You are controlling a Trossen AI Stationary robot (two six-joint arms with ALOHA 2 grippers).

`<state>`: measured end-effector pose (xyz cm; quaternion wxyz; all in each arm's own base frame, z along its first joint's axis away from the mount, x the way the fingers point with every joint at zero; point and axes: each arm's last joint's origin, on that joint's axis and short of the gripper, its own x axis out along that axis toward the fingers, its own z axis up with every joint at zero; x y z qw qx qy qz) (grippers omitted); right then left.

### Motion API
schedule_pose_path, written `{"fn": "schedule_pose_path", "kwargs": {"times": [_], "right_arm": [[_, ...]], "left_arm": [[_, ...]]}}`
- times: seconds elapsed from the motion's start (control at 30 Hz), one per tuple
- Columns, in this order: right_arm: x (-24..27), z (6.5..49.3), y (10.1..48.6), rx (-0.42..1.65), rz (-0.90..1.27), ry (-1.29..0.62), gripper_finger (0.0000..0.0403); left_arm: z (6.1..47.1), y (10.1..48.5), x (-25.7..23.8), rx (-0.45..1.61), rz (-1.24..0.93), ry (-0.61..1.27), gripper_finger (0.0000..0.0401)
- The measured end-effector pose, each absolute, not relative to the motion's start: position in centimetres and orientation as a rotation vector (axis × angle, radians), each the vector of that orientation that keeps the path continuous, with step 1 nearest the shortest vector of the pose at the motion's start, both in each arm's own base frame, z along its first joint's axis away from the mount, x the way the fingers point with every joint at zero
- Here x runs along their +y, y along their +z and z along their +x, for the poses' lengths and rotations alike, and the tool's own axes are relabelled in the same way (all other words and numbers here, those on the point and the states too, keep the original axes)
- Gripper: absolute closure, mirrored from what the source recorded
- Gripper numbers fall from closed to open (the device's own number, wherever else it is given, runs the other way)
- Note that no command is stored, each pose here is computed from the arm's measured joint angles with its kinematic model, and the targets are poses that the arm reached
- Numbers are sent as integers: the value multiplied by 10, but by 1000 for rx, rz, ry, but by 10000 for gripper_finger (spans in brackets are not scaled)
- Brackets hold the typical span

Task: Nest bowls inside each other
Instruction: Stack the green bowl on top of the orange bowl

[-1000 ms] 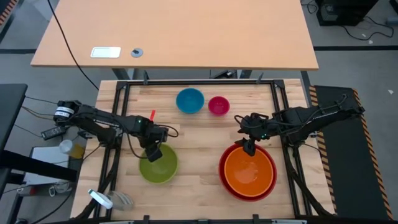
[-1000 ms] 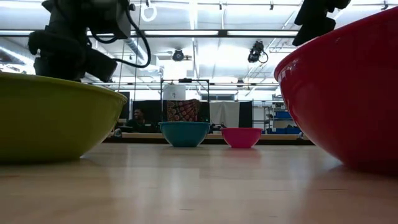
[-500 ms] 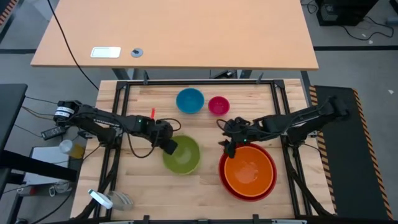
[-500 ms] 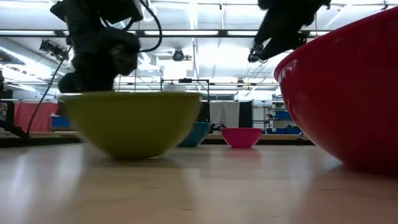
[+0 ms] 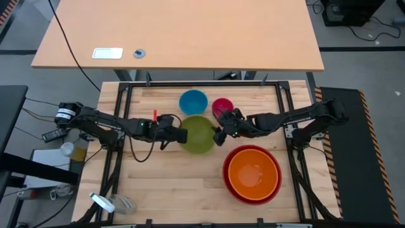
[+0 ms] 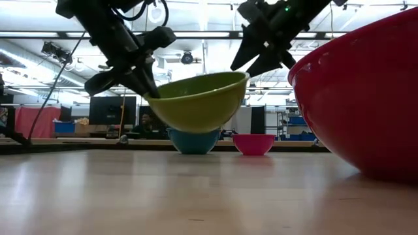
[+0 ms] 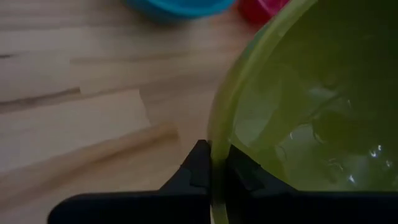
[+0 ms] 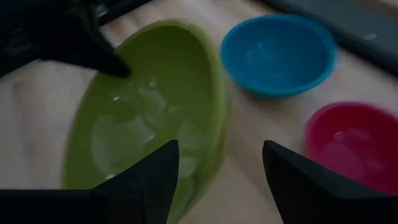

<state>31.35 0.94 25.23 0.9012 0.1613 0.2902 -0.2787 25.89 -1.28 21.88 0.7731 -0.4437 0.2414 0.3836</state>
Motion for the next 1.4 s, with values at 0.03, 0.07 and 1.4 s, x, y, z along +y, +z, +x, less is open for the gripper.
{"fn": "schedule_pose_path", "kwargs": {"times": [0.03, 0.07, 1.4], "right_arm": [[7, 314, 253, 591, 319, -600, 165], [4, 314, 253, 586, 298, -612, 165], [-20, 319, 271, 425, 2, -853, 335]], "left_arm": [[259, 219, -12, 506, -964, 843, 386], [259, 220, -12, 484, -969, 854, 386], [284, 254, 14, 37, -937, 769, 231]]}}
